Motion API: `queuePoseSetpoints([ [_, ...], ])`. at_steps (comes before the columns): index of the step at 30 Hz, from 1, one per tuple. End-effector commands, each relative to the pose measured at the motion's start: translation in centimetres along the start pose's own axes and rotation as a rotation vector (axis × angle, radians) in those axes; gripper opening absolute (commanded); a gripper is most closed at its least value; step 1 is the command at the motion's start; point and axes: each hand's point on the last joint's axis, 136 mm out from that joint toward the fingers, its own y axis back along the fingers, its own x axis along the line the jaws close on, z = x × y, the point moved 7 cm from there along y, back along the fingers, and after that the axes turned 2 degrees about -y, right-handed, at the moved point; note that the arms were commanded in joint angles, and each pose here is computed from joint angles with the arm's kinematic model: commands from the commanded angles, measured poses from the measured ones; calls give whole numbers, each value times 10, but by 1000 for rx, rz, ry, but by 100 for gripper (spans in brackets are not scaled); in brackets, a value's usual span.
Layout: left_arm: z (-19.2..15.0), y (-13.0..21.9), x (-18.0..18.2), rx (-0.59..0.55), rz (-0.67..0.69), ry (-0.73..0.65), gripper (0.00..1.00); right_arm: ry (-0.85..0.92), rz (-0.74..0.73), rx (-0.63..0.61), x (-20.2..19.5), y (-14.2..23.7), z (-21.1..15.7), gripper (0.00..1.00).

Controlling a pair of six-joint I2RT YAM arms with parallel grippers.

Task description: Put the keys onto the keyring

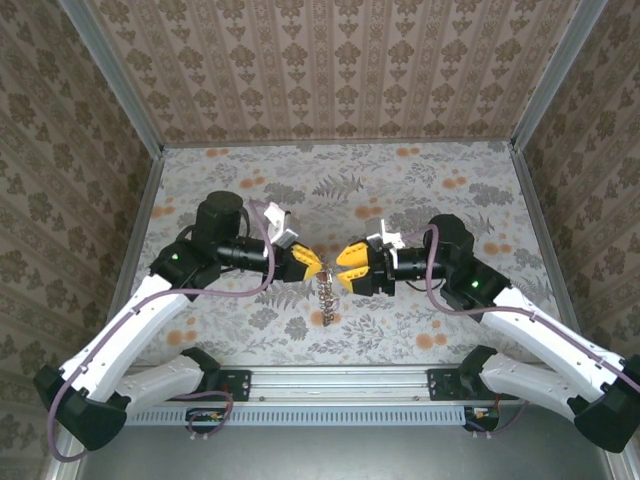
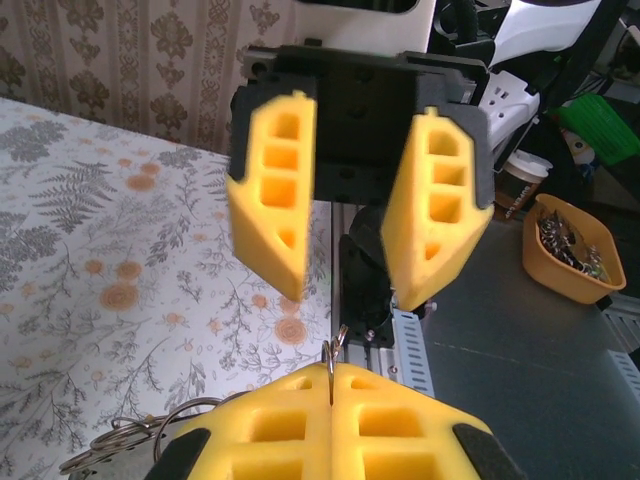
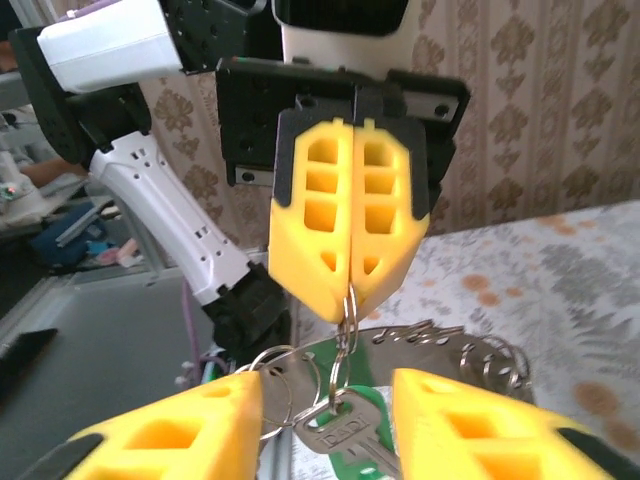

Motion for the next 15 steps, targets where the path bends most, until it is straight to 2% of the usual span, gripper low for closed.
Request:
queuePoseSetpoints([
  [1, 5, 0, -7, -21, 5, -50, 0, -3, -61, -48, -3, 4, 11, 48],
  [2, 4, -2, -8, -15, 9, -59, 0, -3, -58, -60, -3, 3, 15, 52],
  [6, 1, -9, -12, 1, 7, -76, 0, -12, -56, -57, -9, -3, 19, 53],
  [15, 4, -6, -17, -35, 27, -106, 0, -42, 44, -11, -7, -13, 13, 47],
])
